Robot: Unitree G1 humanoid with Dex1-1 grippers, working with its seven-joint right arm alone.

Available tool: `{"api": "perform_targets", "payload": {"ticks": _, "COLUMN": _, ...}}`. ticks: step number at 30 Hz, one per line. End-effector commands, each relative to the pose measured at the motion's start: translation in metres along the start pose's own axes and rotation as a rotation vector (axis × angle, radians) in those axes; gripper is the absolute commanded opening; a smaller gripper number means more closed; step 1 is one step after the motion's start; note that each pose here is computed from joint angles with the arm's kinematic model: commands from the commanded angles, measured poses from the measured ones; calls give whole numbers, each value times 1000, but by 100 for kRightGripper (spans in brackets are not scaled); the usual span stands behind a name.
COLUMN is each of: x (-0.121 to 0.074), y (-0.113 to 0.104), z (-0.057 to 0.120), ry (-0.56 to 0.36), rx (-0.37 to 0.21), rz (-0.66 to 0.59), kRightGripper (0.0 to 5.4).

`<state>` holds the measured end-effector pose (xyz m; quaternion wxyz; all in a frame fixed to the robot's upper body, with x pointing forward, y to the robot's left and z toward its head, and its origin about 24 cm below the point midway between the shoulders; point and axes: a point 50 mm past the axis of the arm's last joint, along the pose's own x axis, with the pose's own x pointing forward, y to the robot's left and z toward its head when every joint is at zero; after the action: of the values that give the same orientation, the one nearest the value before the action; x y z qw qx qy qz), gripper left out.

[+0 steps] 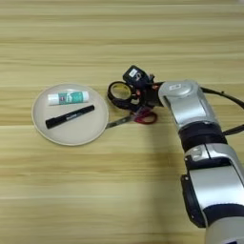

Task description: Move the objects on the table

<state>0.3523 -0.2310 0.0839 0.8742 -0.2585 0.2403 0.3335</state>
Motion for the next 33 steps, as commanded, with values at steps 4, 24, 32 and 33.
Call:
{"api": "perform_targets", "payload": {"ticks": 4, "x": -4, "y": -19, "z": 38, "ry": -71, "rx": -115, "rz": -84, "kRightGripper": 405}}
{"api": "perform_targets", "payload": {"ticks": 24, "x": 7, "y": -15, "z": 29, "ry": -30, "rx": -116, "rz": -78, "kRightGripper": 405}}
{"api": "perform_targets", "payload": {"ticks": 32, "x": 9, "y": -14, "z": 27, "ry": -23, "rx": -114, "rz": -75, "kRightGripper": 405}}
{"api": "perform_targets", "payload": {"ticks": 33, "x": 9, "y": -14, "z": 27, "ry": -23, "rx": -114, "rz": -75, "kRightGripper": 405}}
